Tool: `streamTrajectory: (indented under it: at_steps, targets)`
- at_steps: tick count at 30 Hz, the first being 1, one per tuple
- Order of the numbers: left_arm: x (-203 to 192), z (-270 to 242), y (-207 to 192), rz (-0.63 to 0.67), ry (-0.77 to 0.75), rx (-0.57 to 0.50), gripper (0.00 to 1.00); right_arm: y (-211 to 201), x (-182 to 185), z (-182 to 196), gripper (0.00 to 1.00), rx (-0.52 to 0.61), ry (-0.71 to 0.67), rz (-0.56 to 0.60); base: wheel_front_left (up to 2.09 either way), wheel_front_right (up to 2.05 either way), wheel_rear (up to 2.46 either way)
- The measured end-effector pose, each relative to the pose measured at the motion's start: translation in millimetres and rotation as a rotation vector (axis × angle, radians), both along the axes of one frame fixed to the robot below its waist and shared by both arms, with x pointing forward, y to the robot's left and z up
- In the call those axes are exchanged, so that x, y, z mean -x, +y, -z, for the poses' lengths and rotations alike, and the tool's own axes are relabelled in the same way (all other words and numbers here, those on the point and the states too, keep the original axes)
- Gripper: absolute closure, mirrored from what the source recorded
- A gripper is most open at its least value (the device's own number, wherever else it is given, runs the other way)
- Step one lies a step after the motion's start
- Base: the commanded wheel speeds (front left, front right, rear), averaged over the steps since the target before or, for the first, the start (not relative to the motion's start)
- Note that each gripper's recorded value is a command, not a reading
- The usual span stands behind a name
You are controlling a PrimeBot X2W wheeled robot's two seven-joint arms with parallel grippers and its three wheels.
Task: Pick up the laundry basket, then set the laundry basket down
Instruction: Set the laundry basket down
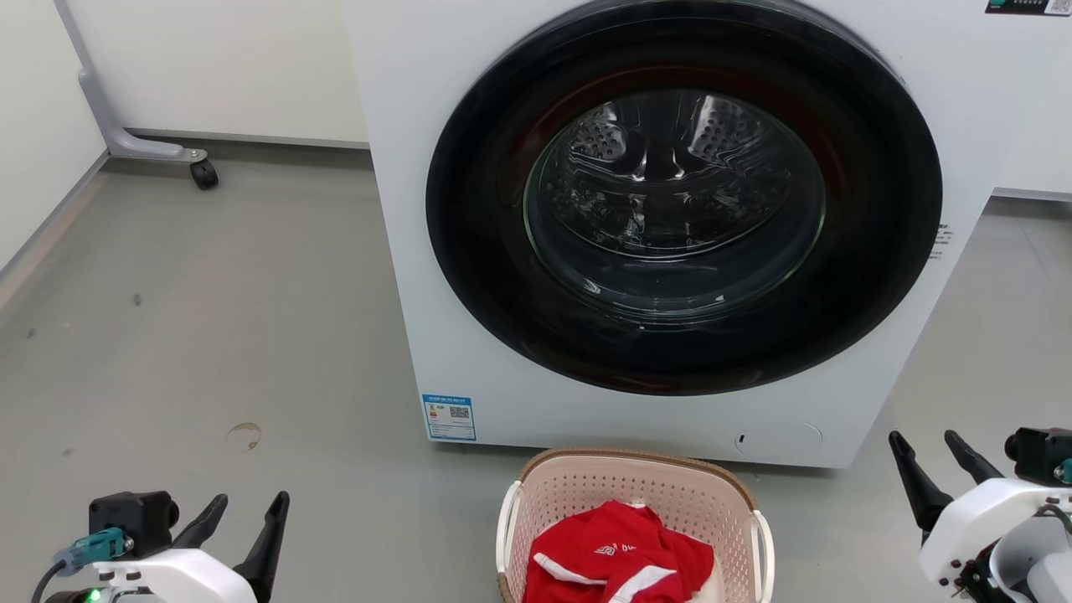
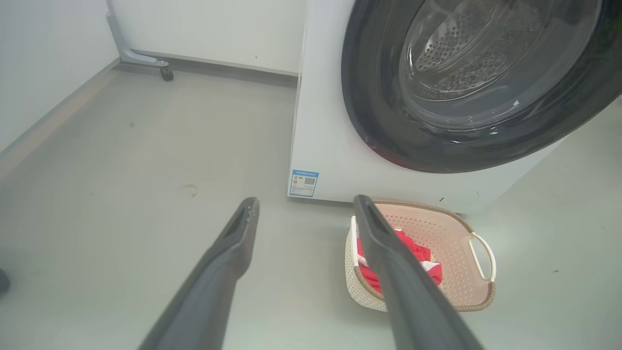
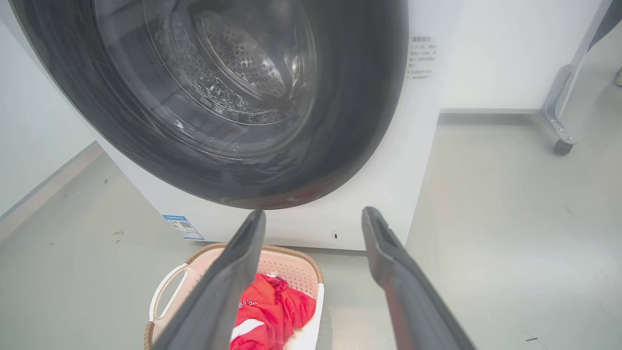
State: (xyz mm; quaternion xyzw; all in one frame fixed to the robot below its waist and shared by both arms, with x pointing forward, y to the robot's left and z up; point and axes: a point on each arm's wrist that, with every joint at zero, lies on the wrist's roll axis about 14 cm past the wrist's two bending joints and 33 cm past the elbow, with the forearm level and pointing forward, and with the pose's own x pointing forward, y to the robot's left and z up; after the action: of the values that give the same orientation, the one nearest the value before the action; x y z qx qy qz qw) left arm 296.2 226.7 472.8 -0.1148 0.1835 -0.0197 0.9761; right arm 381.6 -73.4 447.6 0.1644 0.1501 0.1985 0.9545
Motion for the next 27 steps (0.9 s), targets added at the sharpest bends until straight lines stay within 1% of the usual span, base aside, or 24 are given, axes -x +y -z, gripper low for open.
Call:
streamTrajectory:
  at_steps: [8,27]
  targets:
    - [-3,-2,-1,0.017,-0.011,-0.006,0.00,-1,4,1,0.00,0.002,0.012,0.006,0.00,0.00,0.00]
    - [-8,-8,9,-0.026,-0.012,-0.008,0.00,-7,9,-1,0.00,-0.008,0.025,0.038,0.00,0.00,0.00]
